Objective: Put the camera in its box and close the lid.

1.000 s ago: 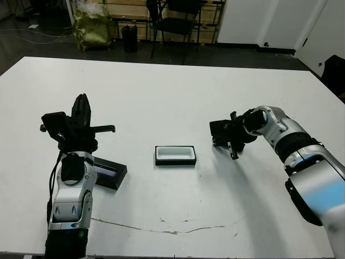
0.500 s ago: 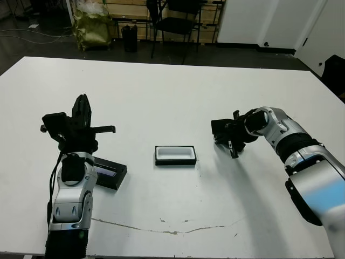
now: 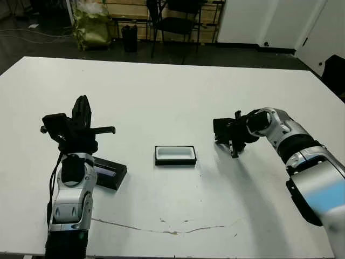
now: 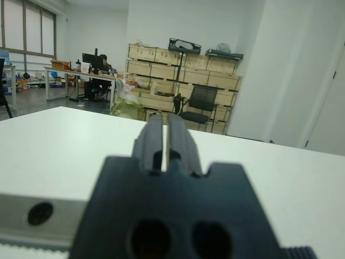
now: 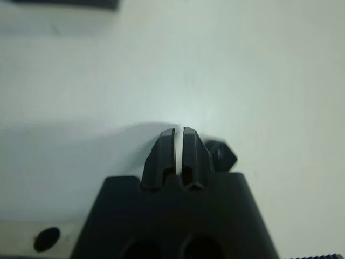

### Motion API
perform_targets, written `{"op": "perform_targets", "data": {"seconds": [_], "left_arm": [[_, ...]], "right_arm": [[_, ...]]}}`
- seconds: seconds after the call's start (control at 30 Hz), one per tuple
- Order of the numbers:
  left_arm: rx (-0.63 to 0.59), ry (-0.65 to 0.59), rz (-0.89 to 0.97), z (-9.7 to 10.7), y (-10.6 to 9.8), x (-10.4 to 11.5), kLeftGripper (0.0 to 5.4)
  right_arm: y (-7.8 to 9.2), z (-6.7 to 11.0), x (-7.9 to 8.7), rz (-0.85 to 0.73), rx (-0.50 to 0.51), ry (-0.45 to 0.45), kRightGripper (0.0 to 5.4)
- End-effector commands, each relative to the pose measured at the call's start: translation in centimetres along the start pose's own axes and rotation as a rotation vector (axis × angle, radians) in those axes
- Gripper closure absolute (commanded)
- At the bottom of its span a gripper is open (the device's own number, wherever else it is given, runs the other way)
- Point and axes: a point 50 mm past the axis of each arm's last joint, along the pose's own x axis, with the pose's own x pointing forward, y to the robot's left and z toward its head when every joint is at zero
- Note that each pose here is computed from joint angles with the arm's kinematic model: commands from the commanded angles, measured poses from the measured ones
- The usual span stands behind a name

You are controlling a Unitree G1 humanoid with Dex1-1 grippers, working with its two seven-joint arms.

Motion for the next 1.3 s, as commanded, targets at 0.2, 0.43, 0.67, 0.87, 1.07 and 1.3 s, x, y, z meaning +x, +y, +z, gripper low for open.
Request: {"op": "perform_targets", "data": {"seconds": [0.2,0.43,0.67,0.87,1.07,1.3], "left_arm": [[0.007,0.028,0.004,-0.7,0.2,-0.2,5.39],[-0.001,0.030,0.001,-0.8,0.2,-0.1,5.39],[-0.001,0.025,-0.009,-0.7,0.0,0.0,5.39],[-0.002,0.025,-0.014,-0.7,-0.1,0.1,5.39],[-0.007,0.032,-0.011,-0.7,0.0,0.0,5.39],[-0.001,0.030,-0.006,-0.7,0.0,0.0,5.39]], "right_arm": [[-2.7,2.0,-6.8,-0.258,0.193,-0.482,5.40],[-0.3,0.8,-9.4,-0.705,0.238,-0.673,5.40],[2.2,-2.2,-8.6,-0.861,0.329,-0.601,5.40],[4.3,-1.9,-8.0,-0.895,0.447,-0.636,5.40],[5.6,-1.7,-8.4,-0.921,0.492,-0.562,5.40],[6.1,-2.7,-7.8,-0.854,0.429,-0.396,5.40]]}}
